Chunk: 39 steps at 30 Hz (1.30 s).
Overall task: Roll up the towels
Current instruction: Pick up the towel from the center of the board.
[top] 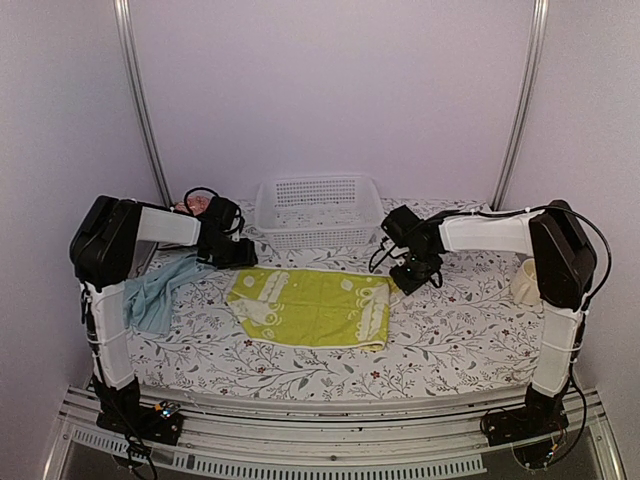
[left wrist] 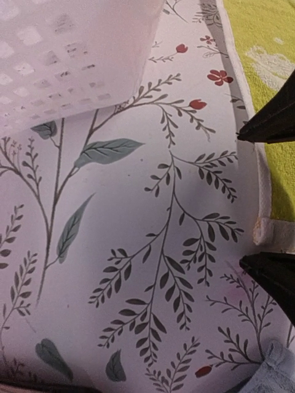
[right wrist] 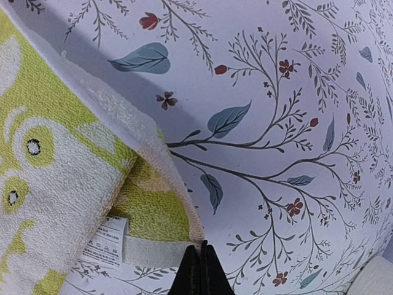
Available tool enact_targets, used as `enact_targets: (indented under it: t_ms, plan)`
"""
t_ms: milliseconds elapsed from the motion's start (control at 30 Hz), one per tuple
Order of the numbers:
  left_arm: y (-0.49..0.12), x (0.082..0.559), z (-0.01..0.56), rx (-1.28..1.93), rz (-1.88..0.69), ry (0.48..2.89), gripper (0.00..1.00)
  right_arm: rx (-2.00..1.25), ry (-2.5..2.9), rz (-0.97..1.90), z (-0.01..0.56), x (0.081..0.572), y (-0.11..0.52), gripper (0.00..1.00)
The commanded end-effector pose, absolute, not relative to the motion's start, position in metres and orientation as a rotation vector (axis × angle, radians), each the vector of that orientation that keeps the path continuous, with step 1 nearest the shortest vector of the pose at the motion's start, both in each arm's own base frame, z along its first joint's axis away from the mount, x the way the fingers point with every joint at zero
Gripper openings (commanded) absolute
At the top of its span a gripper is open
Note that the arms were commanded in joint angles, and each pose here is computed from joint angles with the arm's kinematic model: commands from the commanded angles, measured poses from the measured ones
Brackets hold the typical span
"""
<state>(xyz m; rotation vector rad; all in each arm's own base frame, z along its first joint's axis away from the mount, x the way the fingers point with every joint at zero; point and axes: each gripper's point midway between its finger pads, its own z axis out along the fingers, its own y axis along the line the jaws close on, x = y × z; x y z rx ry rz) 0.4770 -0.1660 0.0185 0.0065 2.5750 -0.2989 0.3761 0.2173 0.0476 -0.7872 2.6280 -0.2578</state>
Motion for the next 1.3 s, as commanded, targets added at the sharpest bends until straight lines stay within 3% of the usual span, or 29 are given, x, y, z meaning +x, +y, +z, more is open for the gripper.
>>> enact_targets:
  t_ms: [0, 400, 633, 867, 1033, 1100, 1267]
  plan:
    - [-0.158, 0.488, 0.017, -0.001, -0.263, 2.549, 0.57, -0.773, 2.594, -0.226, 0.067, 0.376, 0.217, 0.02]
    - [-0.150, 0.466, 0.009, 0.006, -0.237, 2.610, 0.45, -0.780, 2.595, -0.223, 0.066, 0.376, 0.218, 0.02]
    - [-0.136, 0.457, 0.004, -0.020, -0.159, 2.633, 0.32, -0.783, 2.592, -0.225, 0.066, 0.377, 0.218, 0.02]
    - [-0.138, 0.464, 0.004, -0.023, -0.176, 2.615, 0.08, -0.786, 2.591, -0.233, 0.064, 0.378, 0.218, 0.02]
    - [-0.150, 0.470, 0.000, -0.013, -0.250, 2.617, 0.05, -0.791, 2.591, -0.236, 0.063, 0.377, 0.217, 0.02]
    - [-0.155, 0.471, 0.000, -0.015, -0.285, 2.613, 0.00, -0.790, 2.589, -0.235, 0.064, 0.378, 0.217, 0.02]
    - [-0.159, 0.471, 0.012, -0.039, -0.338, 2.568, 0.00, -0.791, 2.591, -0.236, 0.063, 0.377, 0.217, 0.02]
